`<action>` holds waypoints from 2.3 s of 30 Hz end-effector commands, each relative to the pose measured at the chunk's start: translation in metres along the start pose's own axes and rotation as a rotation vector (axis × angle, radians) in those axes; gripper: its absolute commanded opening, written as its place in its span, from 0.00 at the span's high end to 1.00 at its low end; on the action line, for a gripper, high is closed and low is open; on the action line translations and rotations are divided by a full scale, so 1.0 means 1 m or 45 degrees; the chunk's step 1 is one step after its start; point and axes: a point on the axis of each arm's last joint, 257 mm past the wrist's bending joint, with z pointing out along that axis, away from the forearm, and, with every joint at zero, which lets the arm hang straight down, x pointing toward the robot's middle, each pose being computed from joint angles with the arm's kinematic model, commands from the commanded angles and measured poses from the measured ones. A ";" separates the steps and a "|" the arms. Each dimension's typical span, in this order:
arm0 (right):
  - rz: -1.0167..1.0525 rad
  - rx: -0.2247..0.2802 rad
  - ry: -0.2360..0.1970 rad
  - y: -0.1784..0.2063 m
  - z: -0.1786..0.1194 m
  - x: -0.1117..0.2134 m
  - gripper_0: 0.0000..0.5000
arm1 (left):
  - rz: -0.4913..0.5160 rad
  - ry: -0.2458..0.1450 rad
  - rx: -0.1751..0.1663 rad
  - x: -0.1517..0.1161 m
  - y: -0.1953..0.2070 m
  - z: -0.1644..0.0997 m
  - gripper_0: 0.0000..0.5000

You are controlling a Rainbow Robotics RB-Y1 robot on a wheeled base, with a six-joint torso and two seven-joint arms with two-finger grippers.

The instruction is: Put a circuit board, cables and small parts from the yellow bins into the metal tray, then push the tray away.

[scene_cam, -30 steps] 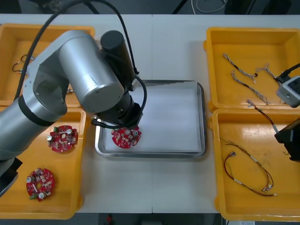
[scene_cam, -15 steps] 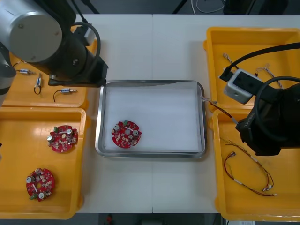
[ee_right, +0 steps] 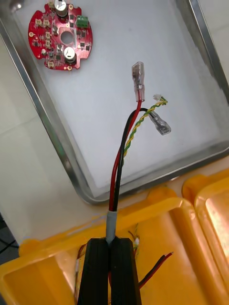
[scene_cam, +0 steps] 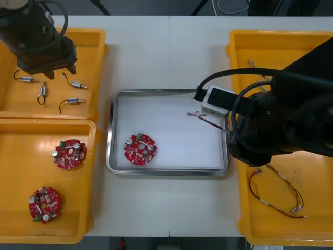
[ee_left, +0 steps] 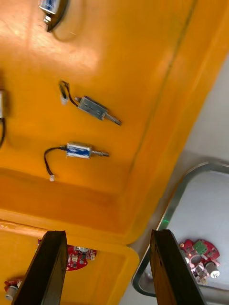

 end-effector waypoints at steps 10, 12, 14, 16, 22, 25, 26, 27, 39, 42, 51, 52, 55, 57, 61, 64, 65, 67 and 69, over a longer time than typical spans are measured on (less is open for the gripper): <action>-0.449 0.058 0.072 -0.005 0.044 -0.022 1.00 | -0.408 -0.041 -0.034 -0.066 0.072 -0.032 0.00; -0.460 0.064 0.088 -0.007 0.051 -0.023 1.00 | -0.444 -0.042 -0.038 -0.069 0.081 -0.031 0.00; -0.457 0.058 0.095 -0.006 0.059 -0.024 1.00 | -0.475 -0.048 -0.035 -0.073 0.089 -0.029 0.00; -0.431 0.040 0.090 -0.004 0.069 -0.029 1.00 | -0.515 -0.057 -0.022 -0.078 0.095 -0.024 0.00; -0.411 0.032 0.094 0.001 0.098 -0.037 1.00 | -0.601 -0.113 0.000 -0.096 0.109 -0.007 0.00; -0.419 0.046 0.095 0.003 0.114 -0.038 1.00 | -0.633 -0.138 0.014 -0.103 0.115 0.003 0.00; -0.416 0.045 0.096 0.002 0.117 -0.038 1.00 | -0.635 -0.143 0.017 -0.104 0.115 0.005 0.00; -0.417 0.036 0.103 0.004 0.124 -0.036 1.00 | -0.647 -0.151 0.023 -0.107 0.117 0.008 0.00; -0.397 -0.052 0.133 0.018 0.167 -0.028 1.00 | -0.732 -0.238 0.014 -0.124 0.142 0.039 0.00; -0.396 -0.035 0.129 0.016 0.168 -0.031 1.00 | -0.746 -0.258 0.009 -0.127 0.145 0.045 0.00; -0.369 -0.034 0.117 0.018 0.172 -0.030 0.00 | -0.754 -0.320 -0.004 -0.134 0.153 0.069 0.00; -0.369 -0.031 0.113 0.017 0.172 -0.031 0.00 | -0.754 -0.325 -0.008 -0.135 0.154 0.071 0.00; -0.377 -0.026 0.091 0.016 0.169 -0.036 0.00 | -0.746 -0.348 -0.006 -0.136 0.152 0.081 0.00; -0.372 -0.022 0.076 0.015 0.165 -0.038 0.00 | -0.743 -0.356 -0.002 -0.136 0.150 0.089 0.00; -0.355 -0.014 0.075 0.009 0.159 -0.038 0.00 | -0.734 -0.372 -0.013 -0.135 0.151 0.102 0.00; -0.342 -0.003 0.090 0.004 0.151 -0.036 0.00 | -0.723 -0.401 -0.021 -0.135 0.153 0.114 0.00; -0.333 0.005 0.092 0.001 0.145 -0.036 0.00 | -0.721 -0.410 -0.025 -0.135 0.154 0.117 0.00; -0.327 0.025 0.094 -0.004 0.136 -0.035 0.00 | -0.716 -0.415 -0.029 -0.135 0.154 0.121 0.00; -0.314 0.060 0.101 -0.011 0.122 -0.033 0.00 | -0.713 -0.412 -0.037 -0.132 0.154 0.125 0.00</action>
